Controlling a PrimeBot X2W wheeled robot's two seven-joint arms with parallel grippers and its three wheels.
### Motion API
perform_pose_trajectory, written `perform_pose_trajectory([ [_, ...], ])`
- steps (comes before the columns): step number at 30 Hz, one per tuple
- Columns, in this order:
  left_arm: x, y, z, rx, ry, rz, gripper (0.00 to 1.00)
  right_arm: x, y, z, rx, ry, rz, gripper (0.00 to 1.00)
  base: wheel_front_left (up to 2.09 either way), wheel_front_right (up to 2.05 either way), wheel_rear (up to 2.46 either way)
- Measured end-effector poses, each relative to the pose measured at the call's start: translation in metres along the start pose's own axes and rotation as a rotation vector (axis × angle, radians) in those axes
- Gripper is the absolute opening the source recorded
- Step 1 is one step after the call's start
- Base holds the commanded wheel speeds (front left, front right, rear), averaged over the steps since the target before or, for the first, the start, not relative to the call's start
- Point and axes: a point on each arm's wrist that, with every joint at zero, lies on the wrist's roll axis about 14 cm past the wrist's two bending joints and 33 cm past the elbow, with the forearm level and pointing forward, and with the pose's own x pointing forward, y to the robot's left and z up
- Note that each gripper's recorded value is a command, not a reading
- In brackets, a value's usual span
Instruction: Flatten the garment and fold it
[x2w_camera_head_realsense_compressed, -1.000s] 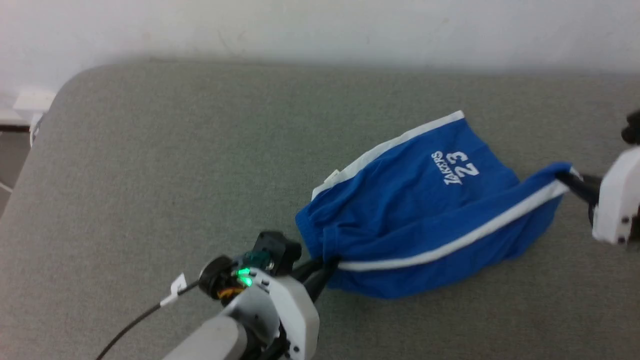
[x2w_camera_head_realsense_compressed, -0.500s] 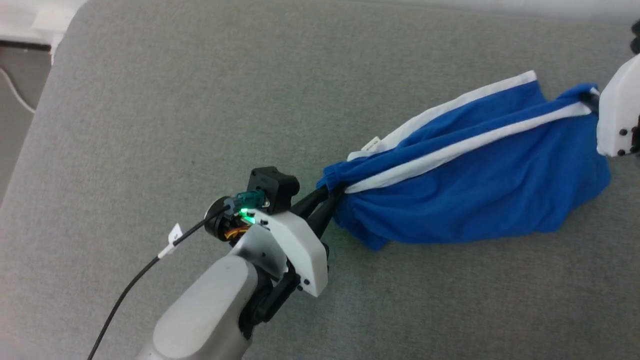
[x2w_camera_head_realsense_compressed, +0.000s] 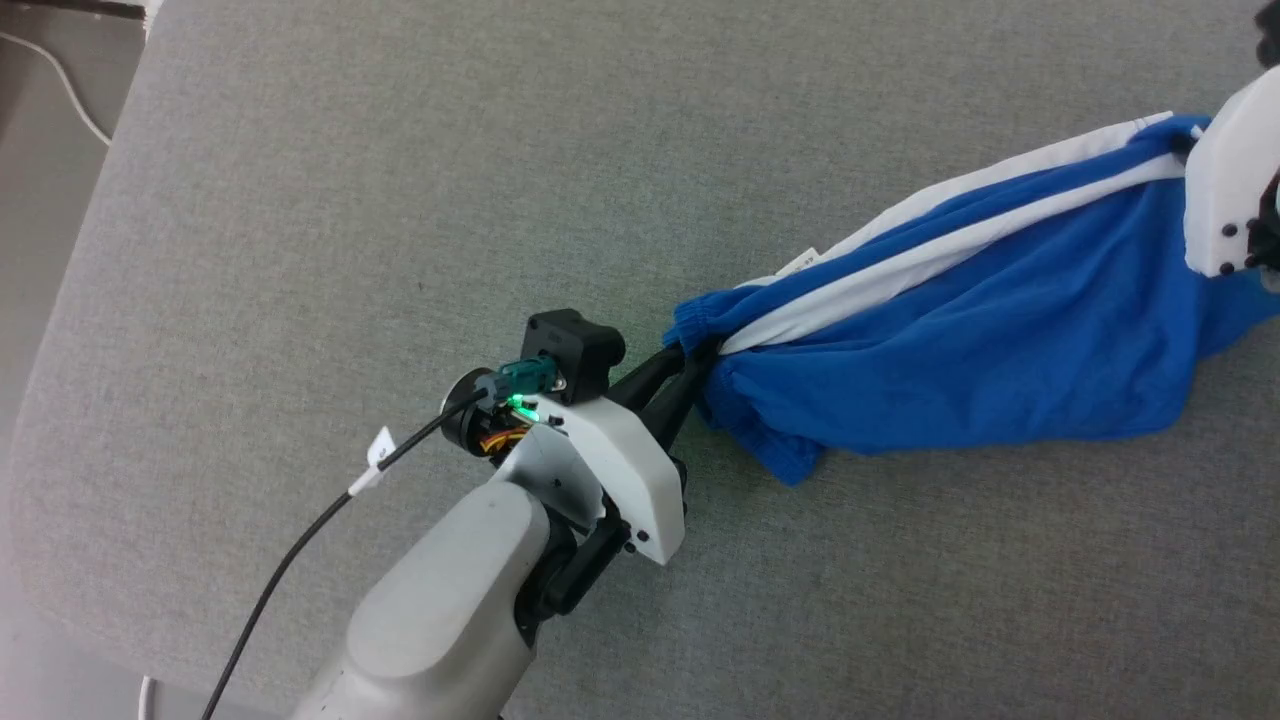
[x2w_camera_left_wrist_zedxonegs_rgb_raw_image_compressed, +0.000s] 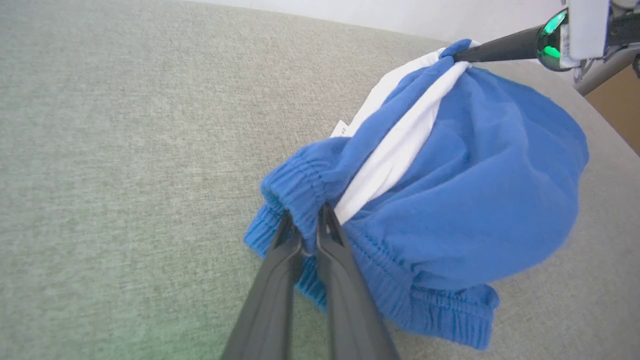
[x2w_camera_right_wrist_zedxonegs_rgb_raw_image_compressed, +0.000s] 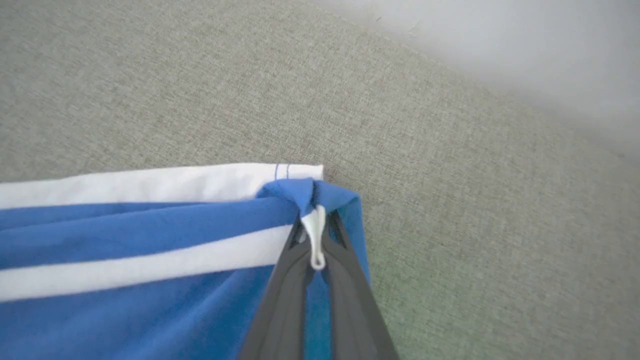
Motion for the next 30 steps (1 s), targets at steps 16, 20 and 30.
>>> perform_pose_trajectory([
  [16,-0.036,0.027,0.009,-0.039,-0.111,0.152,1.00,-0.052,0.030,0.043,0.019,-0.371,0.067,1.00,0.00,0.00,0.00],
  [20,-0.057,0.029,0.012,-0.081,-0.172,0.196,1.00,-0.085,0.034,0.045,0.040,-0.496,0.078,1.00,0.00,0.00,0.00],
  [30,-0.095,-0.002,0.005,-0.086,-0.236,0.204,1.00,-0.149,0.025,-0.002,0.103,-0.618,0.021,1.00,0.00,0.00,0.00],
])
